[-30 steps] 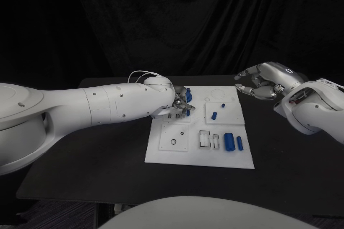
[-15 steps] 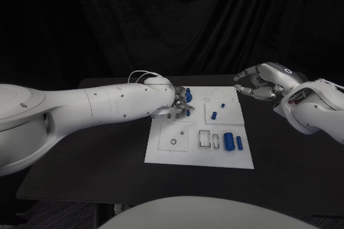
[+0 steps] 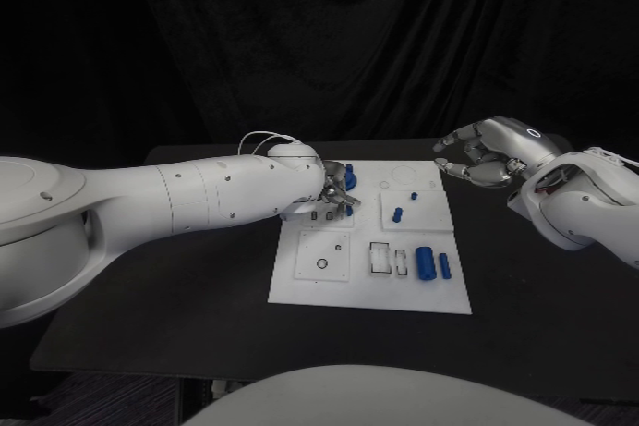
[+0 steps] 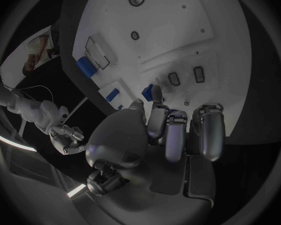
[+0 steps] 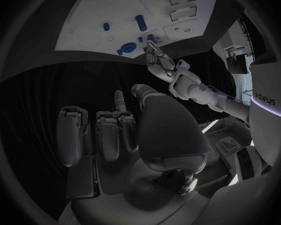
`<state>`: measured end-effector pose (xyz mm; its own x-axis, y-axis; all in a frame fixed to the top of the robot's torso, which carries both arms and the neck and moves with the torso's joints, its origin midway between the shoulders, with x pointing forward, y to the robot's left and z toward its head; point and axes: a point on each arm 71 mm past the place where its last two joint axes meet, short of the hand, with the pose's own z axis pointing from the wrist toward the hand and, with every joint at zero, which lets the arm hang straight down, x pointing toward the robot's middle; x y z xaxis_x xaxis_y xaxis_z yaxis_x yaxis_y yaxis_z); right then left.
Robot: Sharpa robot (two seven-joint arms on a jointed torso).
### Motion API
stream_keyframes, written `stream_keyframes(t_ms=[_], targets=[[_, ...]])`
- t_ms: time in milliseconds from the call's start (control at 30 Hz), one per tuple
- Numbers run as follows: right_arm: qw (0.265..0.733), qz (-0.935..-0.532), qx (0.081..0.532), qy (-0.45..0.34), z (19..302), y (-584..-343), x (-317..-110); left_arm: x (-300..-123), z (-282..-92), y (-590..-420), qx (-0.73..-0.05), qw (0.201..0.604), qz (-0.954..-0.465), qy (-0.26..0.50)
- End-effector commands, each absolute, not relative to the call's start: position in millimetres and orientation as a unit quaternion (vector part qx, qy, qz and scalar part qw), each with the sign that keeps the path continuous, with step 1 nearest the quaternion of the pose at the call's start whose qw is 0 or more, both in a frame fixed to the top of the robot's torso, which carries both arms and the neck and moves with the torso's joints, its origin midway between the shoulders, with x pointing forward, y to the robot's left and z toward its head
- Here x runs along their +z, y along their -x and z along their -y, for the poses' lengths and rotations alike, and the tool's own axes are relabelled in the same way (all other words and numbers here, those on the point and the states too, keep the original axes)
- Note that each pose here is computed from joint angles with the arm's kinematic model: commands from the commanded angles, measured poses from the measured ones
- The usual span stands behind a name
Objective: Assemble the parts on the task board
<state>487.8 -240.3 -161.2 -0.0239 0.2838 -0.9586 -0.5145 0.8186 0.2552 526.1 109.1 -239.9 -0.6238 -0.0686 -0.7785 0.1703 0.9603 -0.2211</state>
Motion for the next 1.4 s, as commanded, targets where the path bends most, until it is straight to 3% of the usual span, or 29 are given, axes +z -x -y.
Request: stream_keyframes(t_ms=[33,1400], targets=[[0.692,-0.659,0.281,0.083,241.2,-488.4,-162.8,-241.6,-105.8,-524.6,-0.147,0.427,-0.891,-0.038],[0.691,-0.661,0.281,0.084,239.4,-490.0,-163.4,-246.9,-107.6,-523.3,-0.146,0.416,-0.897,-0.042]])
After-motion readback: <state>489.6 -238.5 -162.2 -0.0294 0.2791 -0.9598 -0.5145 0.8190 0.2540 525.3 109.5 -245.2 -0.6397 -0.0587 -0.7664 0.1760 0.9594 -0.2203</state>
